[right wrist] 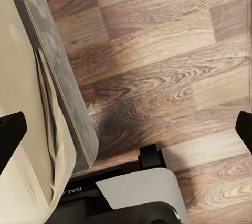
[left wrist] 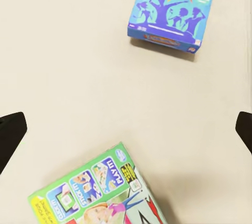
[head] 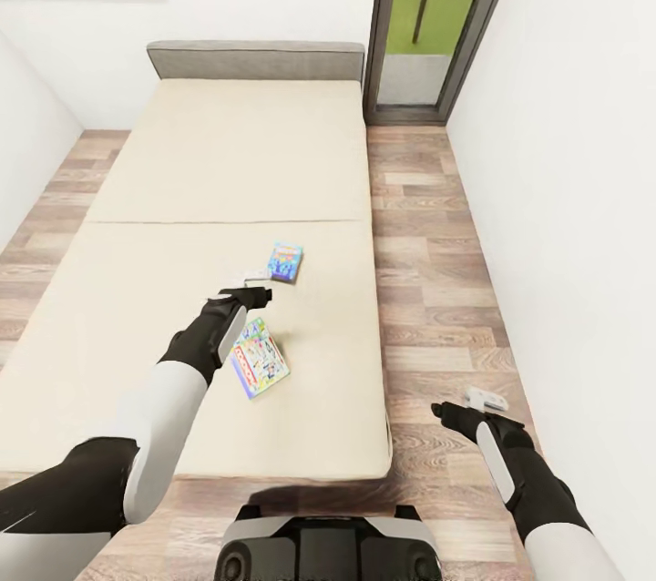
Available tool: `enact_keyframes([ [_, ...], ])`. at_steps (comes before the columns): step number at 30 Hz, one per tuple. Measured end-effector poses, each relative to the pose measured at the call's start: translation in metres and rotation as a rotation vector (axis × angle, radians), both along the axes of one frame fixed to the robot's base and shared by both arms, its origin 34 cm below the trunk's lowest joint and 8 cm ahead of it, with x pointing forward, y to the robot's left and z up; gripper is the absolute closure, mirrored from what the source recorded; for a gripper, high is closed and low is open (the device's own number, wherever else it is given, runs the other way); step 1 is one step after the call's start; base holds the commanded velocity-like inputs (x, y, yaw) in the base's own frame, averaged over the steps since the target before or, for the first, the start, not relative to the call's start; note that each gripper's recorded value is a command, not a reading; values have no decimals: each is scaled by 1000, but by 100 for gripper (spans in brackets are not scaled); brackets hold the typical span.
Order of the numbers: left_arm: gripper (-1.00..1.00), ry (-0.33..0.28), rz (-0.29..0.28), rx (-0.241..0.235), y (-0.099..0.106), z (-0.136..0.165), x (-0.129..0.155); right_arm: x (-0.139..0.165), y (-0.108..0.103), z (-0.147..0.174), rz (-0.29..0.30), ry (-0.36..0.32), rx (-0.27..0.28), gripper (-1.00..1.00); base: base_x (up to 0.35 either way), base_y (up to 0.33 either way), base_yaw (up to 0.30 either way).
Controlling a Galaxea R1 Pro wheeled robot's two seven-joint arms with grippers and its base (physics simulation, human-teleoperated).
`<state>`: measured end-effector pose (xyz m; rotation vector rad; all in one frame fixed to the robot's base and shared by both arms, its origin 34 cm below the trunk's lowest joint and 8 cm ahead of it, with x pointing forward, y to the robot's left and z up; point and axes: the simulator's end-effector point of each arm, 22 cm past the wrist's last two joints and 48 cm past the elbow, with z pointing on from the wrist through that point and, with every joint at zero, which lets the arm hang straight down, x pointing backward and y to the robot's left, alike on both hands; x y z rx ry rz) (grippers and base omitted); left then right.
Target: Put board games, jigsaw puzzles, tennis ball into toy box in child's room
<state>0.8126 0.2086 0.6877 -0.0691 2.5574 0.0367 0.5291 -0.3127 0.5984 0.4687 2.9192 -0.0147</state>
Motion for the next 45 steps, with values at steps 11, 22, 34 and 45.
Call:
enact_keyframes([
  [11, -100, 15, -22, 6, -5, -12, -5, -9, -13, -7, -38, 17, -11, -100, 0, 0, 0],
  [22, -100, 33, -26, 8, -5, -24, -11, -16, -14, -14, -41, 34, -13, -100, 0, 0, 0],
  [34, -100, 52, -31, 11, -5, -38, -18, -22, -15, -21, -41, 43, -17, -100, 0, 0, 0],
  [45, -100, 71, -32, 10, -6, -50, -24, -30, -15, -28, -41, 61, -17, -100, 0, 0, 0],
])
